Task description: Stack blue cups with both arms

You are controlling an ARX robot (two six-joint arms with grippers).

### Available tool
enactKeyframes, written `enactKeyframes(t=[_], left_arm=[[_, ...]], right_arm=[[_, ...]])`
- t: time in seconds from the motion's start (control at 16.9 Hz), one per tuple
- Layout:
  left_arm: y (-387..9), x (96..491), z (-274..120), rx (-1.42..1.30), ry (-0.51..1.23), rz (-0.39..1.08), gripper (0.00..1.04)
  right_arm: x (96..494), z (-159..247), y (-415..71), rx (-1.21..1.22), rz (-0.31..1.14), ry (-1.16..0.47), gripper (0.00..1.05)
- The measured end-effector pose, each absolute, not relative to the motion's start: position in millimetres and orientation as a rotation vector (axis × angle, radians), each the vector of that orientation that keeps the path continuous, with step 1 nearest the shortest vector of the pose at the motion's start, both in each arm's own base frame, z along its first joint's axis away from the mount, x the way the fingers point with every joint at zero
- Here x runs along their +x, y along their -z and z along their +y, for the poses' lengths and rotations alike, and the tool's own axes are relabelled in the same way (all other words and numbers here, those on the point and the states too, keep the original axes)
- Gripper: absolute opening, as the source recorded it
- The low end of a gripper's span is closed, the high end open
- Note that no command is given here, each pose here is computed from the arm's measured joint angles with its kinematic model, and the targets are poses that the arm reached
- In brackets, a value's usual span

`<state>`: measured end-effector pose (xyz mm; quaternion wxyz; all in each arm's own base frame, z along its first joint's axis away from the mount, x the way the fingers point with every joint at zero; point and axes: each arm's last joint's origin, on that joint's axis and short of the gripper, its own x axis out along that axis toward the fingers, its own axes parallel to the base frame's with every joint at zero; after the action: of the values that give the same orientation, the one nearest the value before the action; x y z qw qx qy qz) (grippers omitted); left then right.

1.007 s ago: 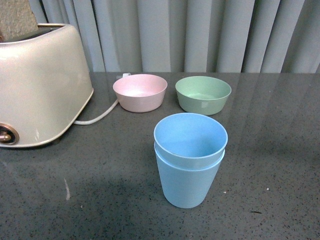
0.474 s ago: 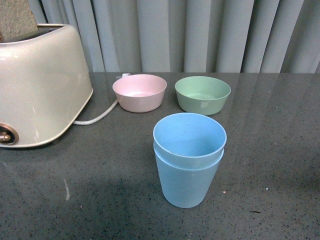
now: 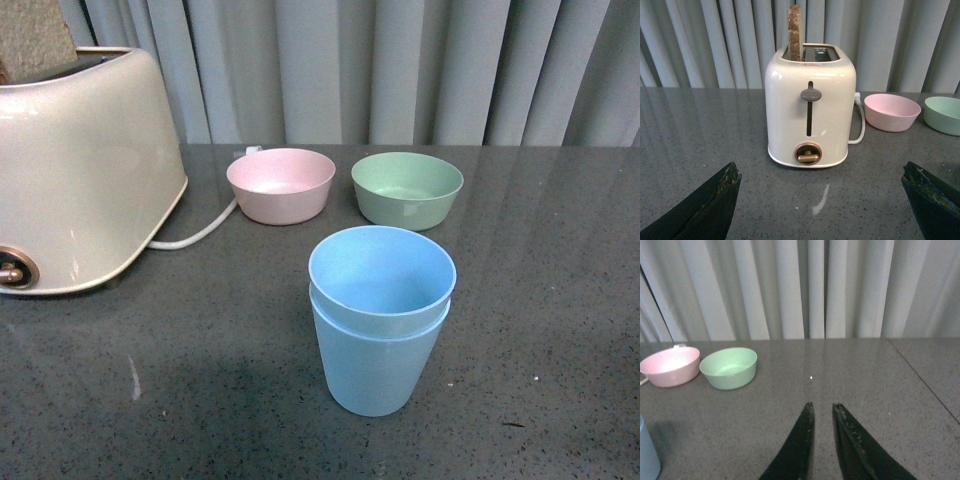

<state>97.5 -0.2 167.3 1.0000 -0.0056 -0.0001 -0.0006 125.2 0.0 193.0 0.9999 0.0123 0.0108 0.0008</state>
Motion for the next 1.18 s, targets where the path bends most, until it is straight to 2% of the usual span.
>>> enactKeyframes(t=[0.06,0.12,0.71,0.77,0.89,1.18], left_arm=[[-167.3,97.5,-0.2,-0.011,0.001,0.0,0.98],[-167.3,97.5,-0.2,-0.011,0.001,0.0,0.98],[-167.3,97.5,-0.2,-0.011,0.001,0.0,0.98],[-167.3,97.5,-0.2,-0.011,0.002,0.0,0.98],[-167.3,97.5,-0.2,-0.011,0.002,0.0,0.98],[-167.4,97.5,-0.2,-0.011,0.002,-0.001,0.98]], right_arm=[[121.3,0.0,-195.9,0.021,-0.018,-0.002,0.04],[119.8,0.0,-192.0,0.013,-0.011,-0.002,0.02],[108.0,0.1,-170.0,0.007,-0.012,-0.002,0.02],[103.7,0.0,-166.1,0.007,0.024,-0.001,0.02],[97.0,0.0,-169.7,0.007,-0.024,-0.001,0.02],[97.2,0.0,-167.1,0.006,-0.004,0.0,0.02]])
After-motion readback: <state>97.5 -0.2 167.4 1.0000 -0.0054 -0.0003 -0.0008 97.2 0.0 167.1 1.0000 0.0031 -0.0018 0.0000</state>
